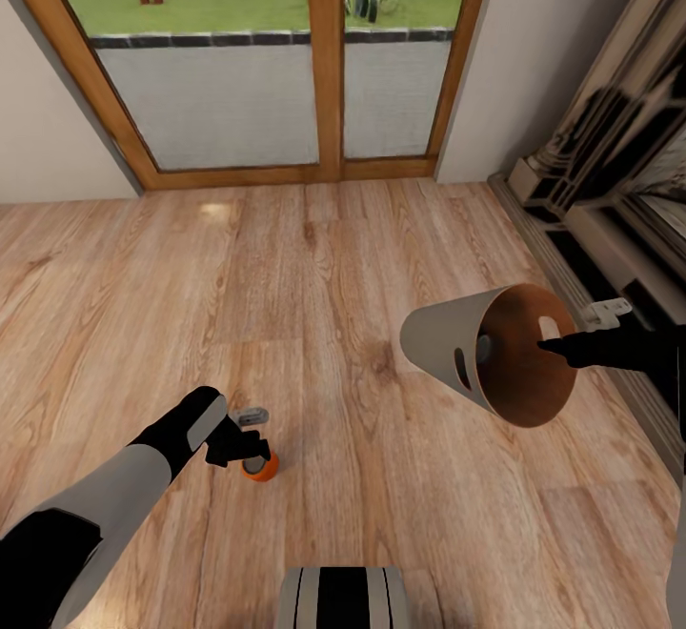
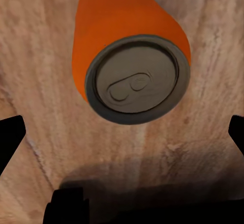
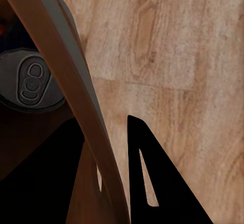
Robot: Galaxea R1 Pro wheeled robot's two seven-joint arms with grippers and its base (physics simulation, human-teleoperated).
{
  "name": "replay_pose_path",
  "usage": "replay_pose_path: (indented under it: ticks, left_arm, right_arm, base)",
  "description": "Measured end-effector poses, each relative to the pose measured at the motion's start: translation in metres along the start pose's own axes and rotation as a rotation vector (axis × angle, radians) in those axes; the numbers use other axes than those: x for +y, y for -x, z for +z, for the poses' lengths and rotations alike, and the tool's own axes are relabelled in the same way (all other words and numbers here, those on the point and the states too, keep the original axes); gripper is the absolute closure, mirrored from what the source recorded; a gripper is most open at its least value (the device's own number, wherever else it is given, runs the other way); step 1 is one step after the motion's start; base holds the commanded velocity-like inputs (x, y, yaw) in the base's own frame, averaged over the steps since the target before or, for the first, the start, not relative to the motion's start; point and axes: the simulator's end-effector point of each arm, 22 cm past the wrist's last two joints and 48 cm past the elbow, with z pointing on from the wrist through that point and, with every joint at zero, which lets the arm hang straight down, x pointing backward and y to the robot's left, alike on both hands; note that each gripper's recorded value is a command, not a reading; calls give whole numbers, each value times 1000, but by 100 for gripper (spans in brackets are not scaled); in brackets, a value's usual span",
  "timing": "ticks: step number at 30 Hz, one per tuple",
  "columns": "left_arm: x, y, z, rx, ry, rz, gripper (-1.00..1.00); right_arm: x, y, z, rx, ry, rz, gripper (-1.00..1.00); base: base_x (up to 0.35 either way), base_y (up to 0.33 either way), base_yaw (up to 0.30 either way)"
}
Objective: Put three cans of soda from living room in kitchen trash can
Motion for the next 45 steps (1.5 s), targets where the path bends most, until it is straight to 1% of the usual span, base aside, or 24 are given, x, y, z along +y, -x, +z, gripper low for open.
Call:
replay_pose_path:
  ticks: [7,17,25,45]
  left_arm:
    - [-1,1,0,-4,-1,2,-100]
    - [-1,-7,23,32,-2,-2,-100]
    - [-3,-5,23,22,-7,-1,-100]
    - [-4,-4,23,18,-10,0,-100]
  right_arm:
    - [0,0,0,0,-1,-5,100]
    - [-3,-17,21,38,7,5,100]
    - [-3,-16,21,36,8,2,100]
    - [-2,-16,21,35,10,3,100]
  base:
    - [0,0,0]
    - [0,0,0]
    - [1,0,0]
    - [22,2,0]
